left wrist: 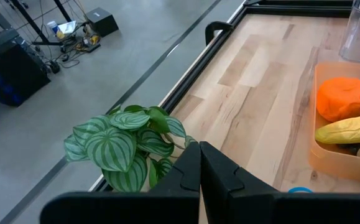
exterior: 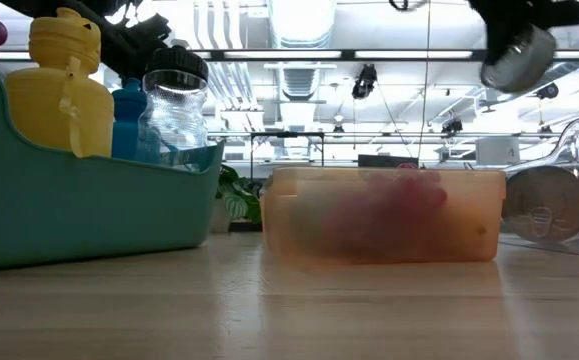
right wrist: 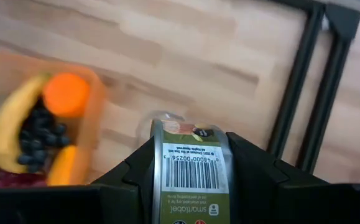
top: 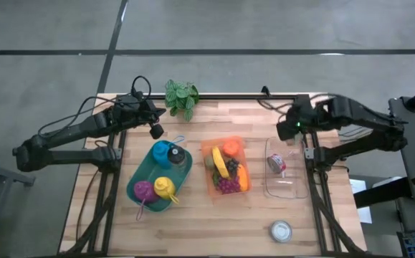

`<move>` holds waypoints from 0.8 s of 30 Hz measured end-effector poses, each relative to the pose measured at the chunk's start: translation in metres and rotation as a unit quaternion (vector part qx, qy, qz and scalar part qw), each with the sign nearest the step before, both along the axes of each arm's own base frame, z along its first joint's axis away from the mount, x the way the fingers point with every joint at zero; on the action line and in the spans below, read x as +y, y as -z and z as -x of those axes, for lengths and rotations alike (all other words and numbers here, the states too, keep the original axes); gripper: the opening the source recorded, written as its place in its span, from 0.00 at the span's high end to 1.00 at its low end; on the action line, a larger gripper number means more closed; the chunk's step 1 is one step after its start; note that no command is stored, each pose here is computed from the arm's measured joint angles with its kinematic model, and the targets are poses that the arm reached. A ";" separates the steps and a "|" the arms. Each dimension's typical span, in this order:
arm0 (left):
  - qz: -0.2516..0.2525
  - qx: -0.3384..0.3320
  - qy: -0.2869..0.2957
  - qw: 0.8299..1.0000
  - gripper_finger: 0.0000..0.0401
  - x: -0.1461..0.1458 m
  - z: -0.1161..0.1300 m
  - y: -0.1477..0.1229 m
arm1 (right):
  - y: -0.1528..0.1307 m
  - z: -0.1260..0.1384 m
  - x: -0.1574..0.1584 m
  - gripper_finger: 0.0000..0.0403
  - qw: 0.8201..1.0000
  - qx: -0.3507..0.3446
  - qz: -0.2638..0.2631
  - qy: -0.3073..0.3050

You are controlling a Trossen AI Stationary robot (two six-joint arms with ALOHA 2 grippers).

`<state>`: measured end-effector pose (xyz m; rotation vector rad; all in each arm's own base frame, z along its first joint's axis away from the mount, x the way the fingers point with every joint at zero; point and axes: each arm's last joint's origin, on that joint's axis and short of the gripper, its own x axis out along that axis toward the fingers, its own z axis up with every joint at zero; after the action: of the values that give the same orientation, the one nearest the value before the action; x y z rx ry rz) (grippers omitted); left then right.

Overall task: Pick & Place Food Item
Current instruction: Put the top green tuna can into the transparent bin

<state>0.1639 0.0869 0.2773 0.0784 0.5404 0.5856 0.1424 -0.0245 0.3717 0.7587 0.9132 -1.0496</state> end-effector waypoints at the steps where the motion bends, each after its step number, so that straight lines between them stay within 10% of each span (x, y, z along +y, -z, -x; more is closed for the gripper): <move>1: 0.000 0.000 0.000 1.000 0.99 0.000 0.000 0.000 | 0.007 0.002 0.003 0.64 1.000 0.004 -0.006 0.008; 24: 0.000 0.000 0.000 1.000 0.99 0.000 0.000 0.000 | 0.144 0.009 0.021 0.61 0.987 0.085 -0.045 0.130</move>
<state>0.1639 0.0869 0.2774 0.0784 0.5400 0.5853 0.1332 -0.0035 0.2281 0.8907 1.0300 -1.3255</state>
